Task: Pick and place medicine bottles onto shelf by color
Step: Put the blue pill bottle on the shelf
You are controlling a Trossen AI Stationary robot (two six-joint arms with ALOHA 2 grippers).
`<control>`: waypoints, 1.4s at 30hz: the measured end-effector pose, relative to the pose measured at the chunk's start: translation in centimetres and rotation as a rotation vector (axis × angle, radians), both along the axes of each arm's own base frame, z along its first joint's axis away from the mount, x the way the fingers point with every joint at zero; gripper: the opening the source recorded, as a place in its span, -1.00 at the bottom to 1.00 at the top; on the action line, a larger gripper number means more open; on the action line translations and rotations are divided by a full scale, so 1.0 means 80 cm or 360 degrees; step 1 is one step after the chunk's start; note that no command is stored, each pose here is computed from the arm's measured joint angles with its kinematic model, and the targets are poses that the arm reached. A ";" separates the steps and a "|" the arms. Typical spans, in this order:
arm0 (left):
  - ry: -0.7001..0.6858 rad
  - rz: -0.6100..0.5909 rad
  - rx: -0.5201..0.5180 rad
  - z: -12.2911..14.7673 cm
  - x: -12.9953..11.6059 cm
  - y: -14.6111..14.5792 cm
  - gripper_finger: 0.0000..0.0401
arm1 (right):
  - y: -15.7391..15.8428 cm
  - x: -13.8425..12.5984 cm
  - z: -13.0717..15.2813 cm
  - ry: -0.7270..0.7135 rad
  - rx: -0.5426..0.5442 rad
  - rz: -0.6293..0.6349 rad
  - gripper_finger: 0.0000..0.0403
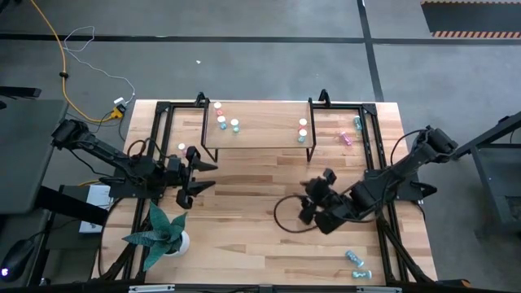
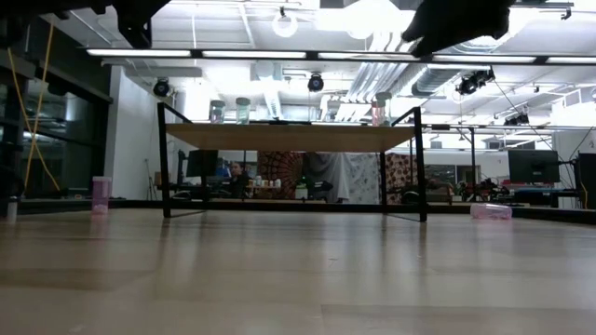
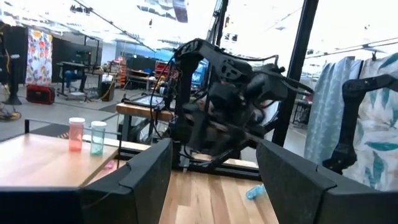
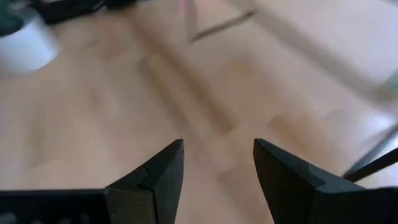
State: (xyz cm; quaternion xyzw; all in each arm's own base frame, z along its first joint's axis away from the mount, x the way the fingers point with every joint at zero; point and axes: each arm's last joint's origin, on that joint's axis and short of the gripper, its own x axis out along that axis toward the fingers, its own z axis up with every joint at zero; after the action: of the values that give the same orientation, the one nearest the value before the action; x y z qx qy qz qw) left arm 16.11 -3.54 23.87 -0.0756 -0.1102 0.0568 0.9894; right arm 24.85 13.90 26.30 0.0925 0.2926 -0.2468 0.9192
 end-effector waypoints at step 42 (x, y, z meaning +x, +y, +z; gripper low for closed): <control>0.0019 0.0075 -0.0039 0.000 0.001 0.002 0.12 | 0.145 -0.128 -0.093 0.1018 0.1195 -0.0632 -0.08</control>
State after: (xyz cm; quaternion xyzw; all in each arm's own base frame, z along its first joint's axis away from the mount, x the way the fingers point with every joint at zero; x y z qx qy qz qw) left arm 16.19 -3.41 23.90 -0.0846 -0.1052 0.0819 0.9874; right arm 14.57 25.48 18.85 0.3890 0.6034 -0.3101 0.6232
